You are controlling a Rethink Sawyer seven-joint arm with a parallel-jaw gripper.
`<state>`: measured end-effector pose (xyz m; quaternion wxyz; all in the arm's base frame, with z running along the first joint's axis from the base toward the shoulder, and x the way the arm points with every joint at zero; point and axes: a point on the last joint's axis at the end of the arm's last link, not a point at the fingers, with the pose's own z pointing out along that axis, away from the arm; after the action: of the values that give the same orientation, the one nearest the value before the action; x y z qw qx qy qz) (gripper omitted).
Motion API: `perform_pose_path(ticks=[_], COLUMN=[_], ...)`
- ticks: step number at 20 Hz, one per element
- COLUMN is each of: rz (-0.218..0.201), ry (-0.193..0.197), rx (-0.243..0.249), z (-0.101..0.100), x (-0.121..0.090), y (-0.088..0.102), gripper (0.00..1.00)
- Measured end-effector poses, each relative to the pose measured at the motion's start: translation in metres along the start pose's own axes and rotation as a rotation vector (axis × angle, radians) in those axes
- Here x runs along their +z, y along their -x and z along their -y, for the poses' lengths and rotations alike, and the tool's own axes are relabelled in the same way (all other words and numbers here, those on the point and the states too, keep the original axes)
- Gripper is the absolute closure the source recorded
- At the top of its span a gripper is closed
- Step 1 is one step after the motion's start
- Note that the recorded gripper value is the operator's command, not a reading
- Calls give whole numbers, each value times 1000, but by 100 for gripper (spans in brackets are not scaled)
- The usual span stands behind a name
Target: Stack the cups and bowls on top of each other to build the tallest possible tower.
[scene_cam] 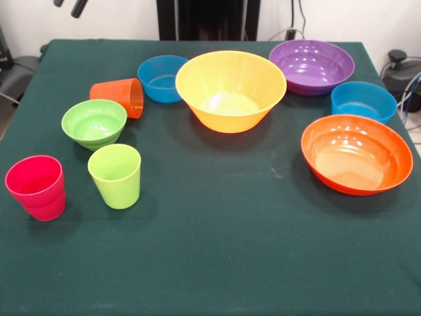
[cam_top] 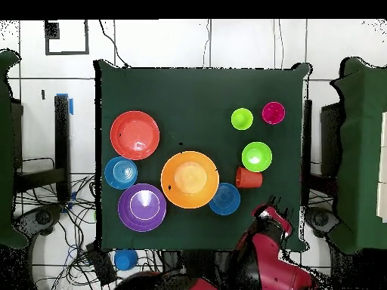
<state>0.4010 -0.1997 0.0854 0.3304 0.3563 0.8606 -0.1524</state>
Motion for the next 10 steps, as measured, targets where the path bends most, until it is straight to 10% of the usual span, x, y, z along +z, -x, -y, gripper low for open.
perform_pose_path(ticks=[10], rz=[-74], ry=[41], rx=[38], z=[-36], x=[2], y=[1], gripper=[0])
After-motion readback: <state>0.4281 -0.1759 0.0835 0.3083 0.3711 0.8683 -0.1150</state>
